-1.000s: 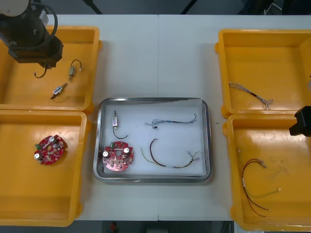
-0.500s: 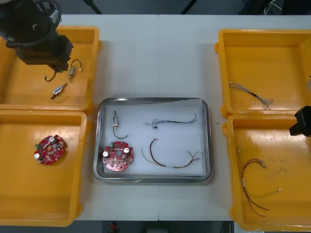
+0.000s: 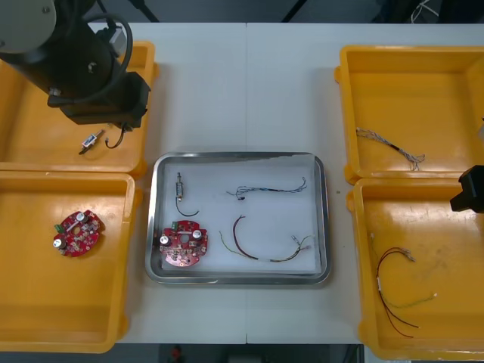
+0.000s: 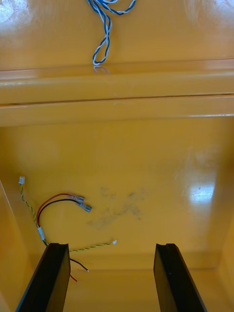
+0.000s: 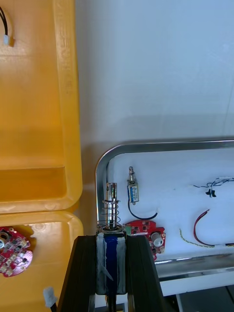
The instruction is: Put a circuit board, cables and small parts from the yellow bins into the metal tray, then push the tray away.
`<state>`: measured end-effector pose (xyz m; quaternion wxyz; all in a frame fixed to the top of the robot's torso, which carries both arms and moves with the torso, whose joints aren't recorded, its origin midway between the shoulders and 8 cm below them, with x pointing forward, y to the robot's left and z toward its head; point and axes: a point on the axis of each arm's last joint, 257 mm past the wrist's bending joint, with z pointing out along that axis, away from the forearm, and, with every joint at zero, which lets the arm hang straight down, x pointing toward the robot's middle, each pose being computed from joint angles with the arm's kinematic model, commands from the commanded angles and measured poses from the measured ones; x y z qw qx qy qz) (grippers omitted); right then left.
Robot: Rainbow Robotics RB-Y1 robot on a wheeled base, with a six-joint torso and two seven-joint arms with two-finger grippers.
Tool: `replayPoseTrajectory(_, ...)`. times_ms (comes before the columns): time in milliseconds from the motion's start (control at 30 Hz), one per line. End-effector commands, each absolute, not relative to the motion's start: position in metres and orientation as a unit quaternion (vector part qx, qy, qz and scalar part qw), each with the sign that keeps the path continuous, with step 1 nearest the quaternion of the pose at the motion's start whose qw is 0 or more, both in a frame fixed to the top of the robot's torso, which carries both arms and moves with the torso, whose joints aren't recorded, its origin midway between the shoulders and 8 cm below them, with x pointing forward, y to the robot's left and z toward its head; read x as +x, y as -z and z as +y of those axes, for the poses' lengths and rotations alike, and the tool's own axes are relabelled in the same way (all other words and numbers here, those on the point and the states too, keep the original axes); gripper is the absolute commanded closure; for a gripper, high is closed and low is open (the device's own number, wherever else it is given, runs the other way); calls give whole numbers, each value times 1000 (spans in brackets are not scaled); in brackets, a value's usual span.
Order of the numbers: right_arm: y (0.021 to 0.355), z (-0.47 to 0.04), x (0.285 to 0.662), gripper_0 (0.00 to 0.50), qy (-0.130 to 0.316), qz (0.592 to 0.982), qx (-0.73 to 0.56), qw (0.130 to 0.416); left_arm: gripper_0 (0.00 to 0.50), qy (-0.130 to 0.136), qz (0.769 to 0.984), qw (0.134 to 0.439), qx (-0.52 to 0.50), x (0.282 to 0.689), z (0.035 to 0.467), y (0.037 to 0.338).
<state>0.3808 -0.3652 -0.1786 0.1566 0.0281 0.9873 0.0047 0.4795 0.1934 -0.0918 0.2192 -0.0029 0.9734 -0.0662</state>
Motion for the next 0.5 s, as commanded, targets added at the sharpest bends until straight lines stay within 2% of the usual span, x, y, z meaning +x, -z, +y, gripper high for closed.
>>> replayPoseTrajectory(33,162,-383,380,0,18,984,40,174,500,81,967,242,20,473,176,105)
replayPoseTrajectory(367,162,-383,380,0,18,984,40,174,500,93,963,252,36,467,141,141)
replayPoseTrajectory(500,162,-383,380,0,18,984,40,174,500,71,960,267,48,471,129,157)
